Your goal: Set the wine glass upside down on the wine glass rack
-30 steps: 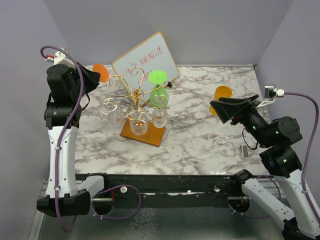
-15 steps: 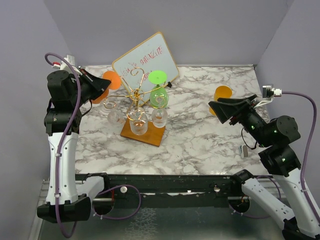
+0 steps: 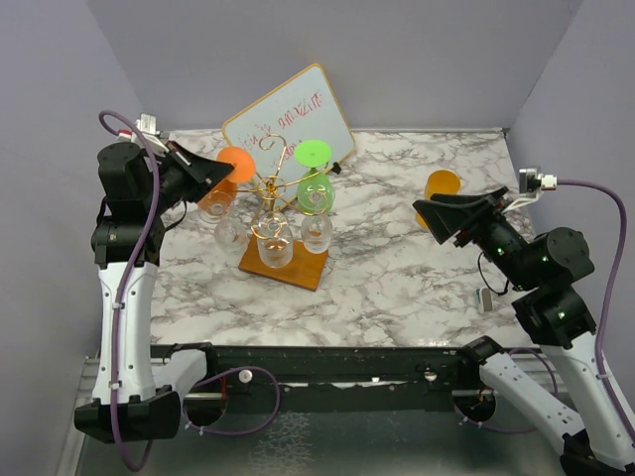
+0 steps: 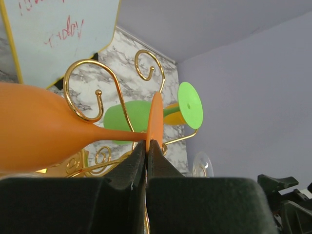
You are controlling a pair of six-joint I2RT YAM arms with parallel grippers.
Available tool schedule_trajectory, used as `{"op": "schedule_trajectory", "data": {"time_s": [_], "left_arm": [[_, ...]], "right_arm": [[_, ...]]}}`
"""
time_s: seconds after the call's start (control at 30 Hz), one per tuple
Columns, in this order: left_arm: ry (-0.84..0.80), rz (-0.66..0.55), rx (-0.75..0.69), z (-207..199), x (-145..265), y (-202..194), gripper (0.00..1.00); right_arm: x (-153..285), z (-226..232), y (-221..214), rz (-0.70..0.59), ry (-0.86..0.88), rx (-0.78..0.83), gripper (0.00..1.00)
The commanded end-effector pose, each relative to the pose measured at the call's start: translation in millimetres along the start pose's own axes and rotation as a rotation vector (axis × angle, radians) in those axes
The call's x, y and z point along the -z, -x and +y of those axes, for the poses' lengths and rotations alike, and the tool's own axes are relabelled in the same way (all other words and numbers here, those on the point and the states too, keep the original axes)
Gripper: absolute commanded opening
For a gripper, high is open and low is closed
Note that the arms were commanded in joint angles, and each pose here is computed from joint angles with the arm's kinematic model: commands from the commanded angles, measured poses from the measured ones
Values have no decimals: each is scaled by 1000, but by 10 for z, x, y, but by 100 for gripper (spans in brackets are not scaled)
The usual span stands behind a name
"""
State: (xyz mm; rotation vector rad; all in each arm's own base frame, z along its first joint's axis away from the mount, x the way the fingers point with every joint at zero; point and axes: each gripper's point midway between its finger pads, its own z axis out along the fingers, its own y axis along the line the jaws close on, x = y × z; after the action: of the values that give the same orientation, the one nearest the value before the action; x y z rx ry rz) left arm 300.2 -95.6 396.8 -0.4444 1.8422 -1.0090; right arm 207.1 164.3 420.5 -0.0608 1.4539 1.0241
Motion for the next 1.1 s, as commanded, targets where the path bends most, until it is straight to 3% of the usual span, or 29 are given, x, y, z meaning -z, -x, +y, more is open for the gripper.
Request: {"op": "schedule_trajectory", "data": {"time_s": [0.0,0.4,0.77,1.07], "left_arm": [[-111,51,57,-171,1,-82,0],[-216,51,126,-180,-258,-7,0],[-104,-60,98,95,-448,290,0],[-24,-140,85,269,-339,460,0]], "right_arm": [[-6,8,12,-6,0,-8,74],[-7,39,5,-4,17,-22,74],[41,77,-6,-8,33,-48,74],[-6,47,-114,23,40,-76,74]]}}
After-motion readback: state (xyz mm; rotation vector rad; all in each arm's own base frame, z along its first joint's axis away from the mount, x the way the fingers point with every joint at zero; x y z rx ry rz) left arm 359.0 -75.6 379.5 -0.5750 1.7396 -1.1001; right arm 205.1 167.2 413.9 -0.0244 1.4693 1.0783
